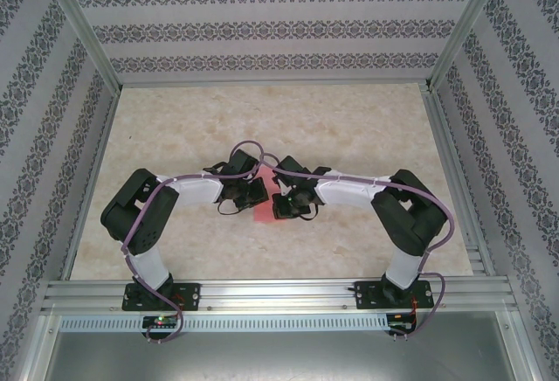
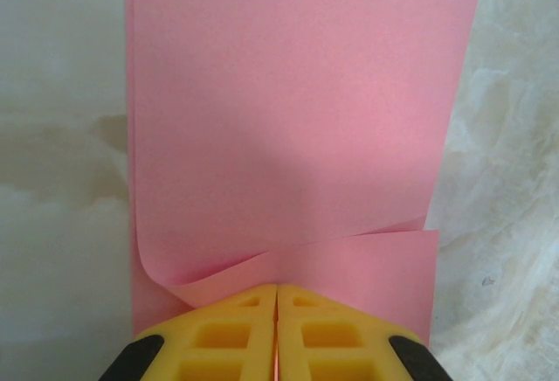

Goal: Fold a paper plane with a square sheet of paper (pick it up from the middle)
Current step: Fold the triangle a second time at the center of the table.

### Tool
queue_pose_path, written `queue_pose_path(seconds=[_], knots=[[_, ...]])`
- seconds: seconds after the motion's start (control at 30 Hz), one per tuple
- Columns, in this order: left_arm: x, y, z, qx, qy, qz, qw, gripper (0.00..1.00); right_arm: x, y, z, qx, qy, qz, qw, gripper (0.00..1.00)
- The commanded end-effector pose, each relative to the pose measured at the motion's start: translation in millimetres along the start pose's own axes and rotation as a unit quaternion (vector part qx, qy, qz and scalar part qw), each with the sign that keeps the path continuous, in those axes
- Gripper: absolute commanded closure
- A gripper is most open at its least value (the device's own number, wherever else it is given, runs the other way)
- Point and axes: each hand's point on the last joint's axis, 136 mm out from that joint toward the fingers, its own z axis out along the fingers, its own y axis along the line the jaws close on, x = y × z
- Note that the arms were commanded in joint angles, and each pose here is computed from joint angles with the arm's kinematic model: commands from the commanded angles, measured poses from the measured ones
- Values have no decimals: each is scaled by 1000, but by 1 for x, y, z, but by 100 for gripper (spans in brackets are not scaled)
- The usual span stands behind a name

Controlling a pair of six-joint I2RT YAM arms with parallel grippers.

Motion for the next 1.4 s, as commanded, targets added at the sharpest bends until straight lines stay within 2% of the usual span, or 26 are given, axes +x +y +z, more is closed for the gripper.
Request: queue_pose_path(seconds=[0.0,0.43,0.87,1.37], knots=[[12,38,13,-55,17,-28,998,91,-6,-3,3,20,-5,-1,1000,95],[13,43,14,-64,17,-28,997,91,2,-20,3,42,7,3,999,96],[14,46,15,-72,20,-26,997,92,14,-33,9,-2,32,13,999,96],[15,48,16,-76,23,-24,997,92,34,-42,13,-96,47,51,993,94]])
